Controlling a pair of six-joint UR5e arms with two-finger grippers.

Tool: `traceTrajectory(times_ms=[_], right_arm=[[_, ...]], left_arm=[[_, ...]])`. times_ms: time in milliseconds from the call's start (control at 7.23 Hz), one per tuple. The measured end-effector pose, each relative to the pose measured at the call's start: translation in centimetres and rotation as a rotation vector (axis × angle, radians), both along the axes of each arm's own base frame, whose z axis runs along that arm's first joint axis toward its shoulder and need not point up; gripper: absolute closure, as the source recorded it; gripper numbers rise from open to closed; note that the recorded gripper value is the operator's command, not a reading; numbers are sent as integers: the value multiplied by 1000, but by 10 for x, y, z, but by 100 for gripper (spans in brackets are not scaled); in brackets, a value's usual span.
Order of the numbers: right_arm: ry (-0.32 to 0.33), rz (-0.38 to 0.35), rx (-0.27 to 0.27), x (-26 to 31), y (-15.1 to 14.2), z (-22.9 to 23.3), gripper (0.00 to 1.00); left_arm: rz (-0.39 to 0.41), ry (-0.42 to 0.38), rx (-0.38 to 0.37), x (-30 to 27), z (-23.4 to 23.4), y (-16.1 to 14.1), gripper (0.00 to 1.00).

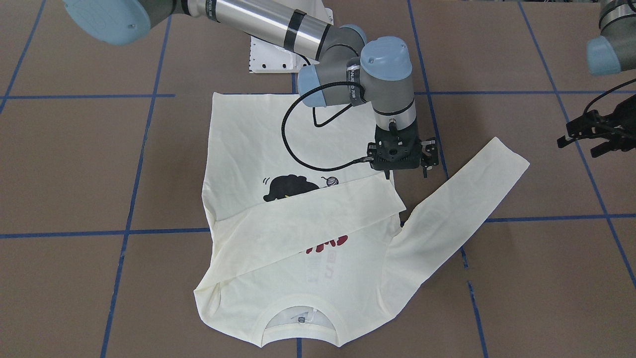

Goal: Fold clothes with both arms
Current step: 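Carry the sleeve across the shirt front toward the left gripper, then release the sleeve with the right gripper while the left gripper grasps the other cuff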

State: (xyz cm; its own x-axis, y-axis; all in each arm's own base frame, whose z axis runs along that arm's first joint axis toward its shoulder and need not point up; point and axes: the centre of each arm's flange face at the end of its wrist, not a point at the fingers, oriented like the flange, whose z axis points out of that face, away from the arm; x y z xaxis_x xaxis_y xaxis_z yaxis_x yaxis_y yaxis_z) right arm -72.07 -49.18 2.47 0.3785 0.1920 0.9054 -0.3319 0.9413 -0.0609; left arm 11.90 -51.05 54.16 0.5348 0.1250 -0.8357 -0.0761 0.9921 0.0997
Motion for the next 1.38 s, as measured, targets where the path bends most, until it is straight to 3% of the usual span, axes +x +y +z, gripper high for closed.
traceTrajectory(times_ms=[277,553,968,1383], right_arm=[[44,35,-72,65,-10,70,1],[19,-12,-130,149,-14,128,1],[-21,-27,-145,234,1,171,1],[-32,-19,-141,255,7,176,1]], left_arm=[[-10,-62,-80,51,41,8,17],[16,-89,-137,81,66,18,20],[58,-109,-161,109,74,31,25],[50,-138,-145,111,79,29,26]])
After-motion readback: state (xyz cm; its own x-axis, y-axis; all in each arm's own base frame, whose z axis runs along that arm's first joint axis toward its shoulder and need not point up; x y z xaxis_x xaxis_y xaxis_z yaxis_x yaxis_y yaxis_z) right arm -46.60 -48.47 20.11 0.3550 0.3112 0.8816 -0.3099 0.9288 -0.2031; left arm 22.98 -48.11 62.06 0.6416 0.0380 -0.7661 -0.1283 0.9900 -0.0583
